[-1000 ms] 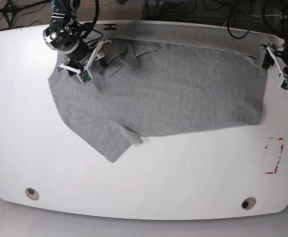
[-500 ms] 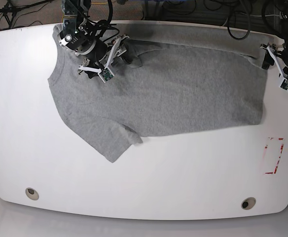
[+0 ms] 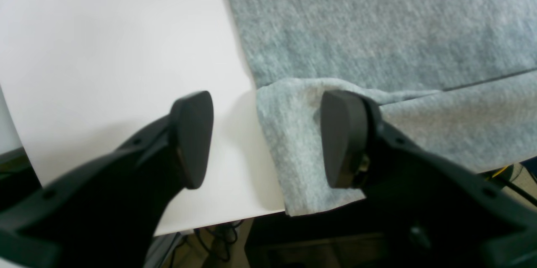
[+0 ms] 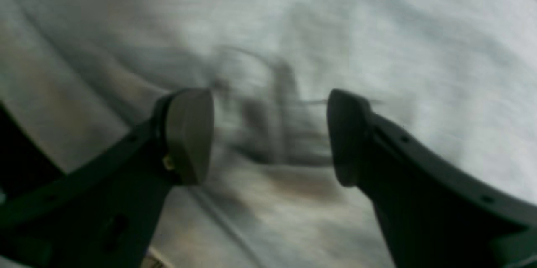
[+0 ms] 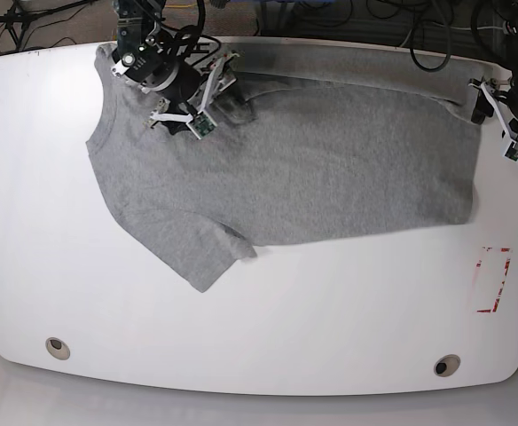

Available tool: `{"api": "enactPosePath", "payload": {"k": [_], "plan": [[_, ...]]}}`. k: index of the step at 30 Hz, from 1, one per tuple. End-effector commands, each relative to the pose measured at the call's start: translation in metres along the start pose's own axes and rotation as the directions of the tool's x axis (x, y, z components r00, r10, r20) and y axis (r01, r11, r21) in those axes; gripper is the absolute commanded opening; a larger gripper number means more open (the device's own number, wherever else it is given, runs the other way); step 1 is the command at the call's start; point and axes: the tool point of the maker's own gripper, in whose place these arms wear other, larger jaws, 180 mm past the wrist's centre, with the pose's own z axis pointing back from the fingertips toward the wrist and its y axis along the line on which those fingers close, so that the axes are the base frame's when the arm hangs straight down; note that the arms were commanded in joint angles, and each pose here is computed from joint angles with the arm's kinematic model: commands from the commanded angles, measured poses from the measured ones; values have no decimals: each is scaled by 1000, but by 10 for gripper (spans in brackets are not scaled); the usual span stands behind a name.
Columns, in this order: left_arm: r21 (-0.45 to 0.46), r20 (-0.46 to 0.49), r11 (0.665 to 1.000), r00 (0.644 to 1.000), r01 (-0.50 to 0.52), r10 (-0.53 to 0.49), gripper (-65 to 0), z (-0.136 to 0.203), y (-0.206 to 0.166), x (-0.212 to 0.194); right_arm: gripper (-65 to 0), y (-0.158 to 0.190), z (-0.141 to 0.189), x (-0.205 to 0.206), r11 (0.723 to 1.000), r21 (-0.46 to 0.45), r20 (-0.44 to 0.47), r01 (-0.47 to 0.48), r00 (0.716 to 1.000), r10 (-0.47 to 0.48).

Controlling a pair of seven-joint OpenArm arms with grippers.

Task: Fold the T-shirt properly

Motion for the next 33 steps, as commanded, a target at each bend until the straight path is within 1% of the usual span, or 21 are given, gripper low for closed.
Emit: {"api": "enactPosePath", "payload": {"k": [1, 8, 10, 11, 16, 17, 18, 20, 25, 28, 33], "plan": [[10, 2, 1000, 1000, -3, 3, -271, 1, 7, 0, -241, -1, 2, 12, 1000, -5, 44, -6, 999, 6], [6, -7, 1000, 1000, -13, 13, -271, -1, 8, -4, -244, 0, -6, 0, 1000, 13, 15, 23, 1000, -23], [6, -7, 1000, 1000, -13, 13, -271, -1, 8, -4, -260, -3, -9, 0, 1000, 12, 14, 25, 1000, -26], [6, -7, 1000, 1000, -13, 13, -271, -1, 8, -4, -273, -3, -11, -1, 1000, 13, 10, 28, 1000, -28], [7, -6, 1000, 1000, -12, 12, -271, -1, 8, -3, -380, -6, -17, -3, 999, 17, 0, 35, 999, -35], [7, -6, 1000, 1000, -12, 12, -271, -1, 8, -3, -414, -8, -17, -1, 999, 15, 3, 31, 1000, -31], [7, -6, 1000, 1000, -12, 12, -271, -1, 8, -3, -425, -8, -17, -1, 999, 14, 4, 31, 1000, -31], [7, -6, 1000, 1000, -12, 12, -271, -1, 8, -3, -476, -7, -17, 0, 999, 16, 6, 28, 1000, -28], [7, -6, 1000, 1000, -12, 12, -271, -1, 8, -3, -571, -7, -15, 4, 1000, 12, 15, 18, 1000, -18], [7, -6, 1000, 1000, -12, 12, -271, -1, 8, -3, -607, -8, -13, 7, 1000, 8, 24, 12, 1000, -12], [6, -5, 1000, 1000, -13, 13, -271, -1, 8, -3, -612, -9, -6, 18, 1000, -7, 51, -8, 999, 8]]}}
